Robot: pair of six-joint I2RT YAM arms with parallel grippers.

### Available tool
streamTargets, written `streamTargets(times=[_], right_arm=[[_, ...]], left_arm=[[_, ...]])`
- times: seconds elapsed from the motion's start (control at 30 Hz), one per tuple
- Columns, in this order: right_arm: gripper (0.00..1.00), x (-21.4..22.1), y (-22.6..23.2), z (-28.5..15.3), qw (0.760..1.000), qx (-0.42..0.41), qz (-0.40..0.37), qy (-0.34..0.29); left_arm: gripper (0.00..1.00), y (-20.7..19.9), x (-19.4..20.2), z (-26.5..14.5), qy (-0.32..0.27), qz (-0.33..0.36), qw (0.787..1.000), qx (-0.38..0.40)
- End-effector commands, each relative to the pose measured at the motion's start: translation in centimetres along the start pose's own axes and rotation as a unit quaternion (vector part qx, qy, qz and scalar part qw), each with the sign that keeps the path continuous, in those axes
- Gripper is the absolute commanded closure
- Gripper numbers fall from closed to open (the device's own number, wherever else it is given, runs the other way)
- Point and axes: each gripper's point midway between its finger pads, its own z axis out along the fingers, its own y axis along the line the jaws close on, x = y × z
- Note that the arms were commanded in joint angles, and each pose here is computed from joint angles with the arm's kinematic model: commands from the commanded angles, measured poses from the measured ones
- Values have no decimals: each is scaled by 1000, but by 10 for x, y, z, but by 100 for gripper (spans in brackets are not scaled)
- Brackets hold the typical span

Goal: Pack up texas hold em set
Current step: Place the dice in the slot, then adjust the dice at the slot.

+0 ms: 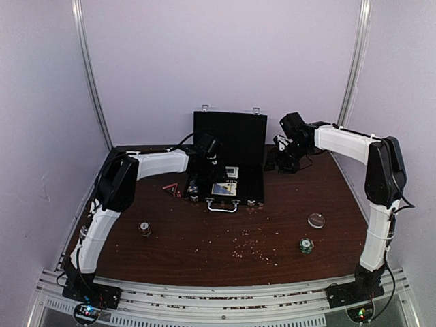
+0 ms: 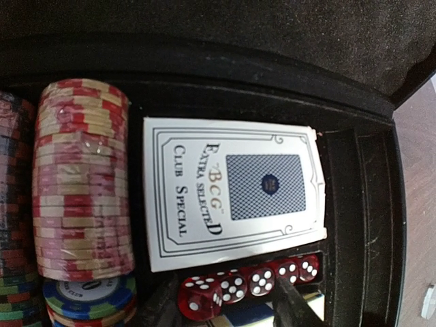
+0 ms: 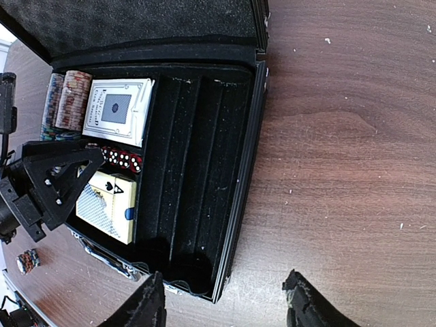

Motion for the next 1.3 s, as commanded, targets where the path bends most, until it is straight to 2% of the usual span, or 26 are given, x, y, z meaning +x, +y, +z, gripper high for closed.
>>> streamTargets(times=[0.0, 0.3, 0.5, 0.67, 1.27], right_arm=[[40, -7, -4, -1, 1000, 7, -5, -6], [40, -6, -3, 0, 1000, 7, -5, -5], [40, -6, -4, 0, 1000, 7, -5, -4], [40, -6, -4, 1, 1000, 6, -5, -4], [40, -4, -4, 1, 1000, 6, -7, 0]], left_arm=[[51, 19, -7, -8, -9, -4, 999, -42], [49, 23, -21, -24, -36, -5, 997, -67], [52, 24, -23, -26, -41, -7, 997, -72], [57, 23, -17, -19, -29, -9, 997, -64], [56, 13, 8, 10, 18, -13, 1000, -15]])
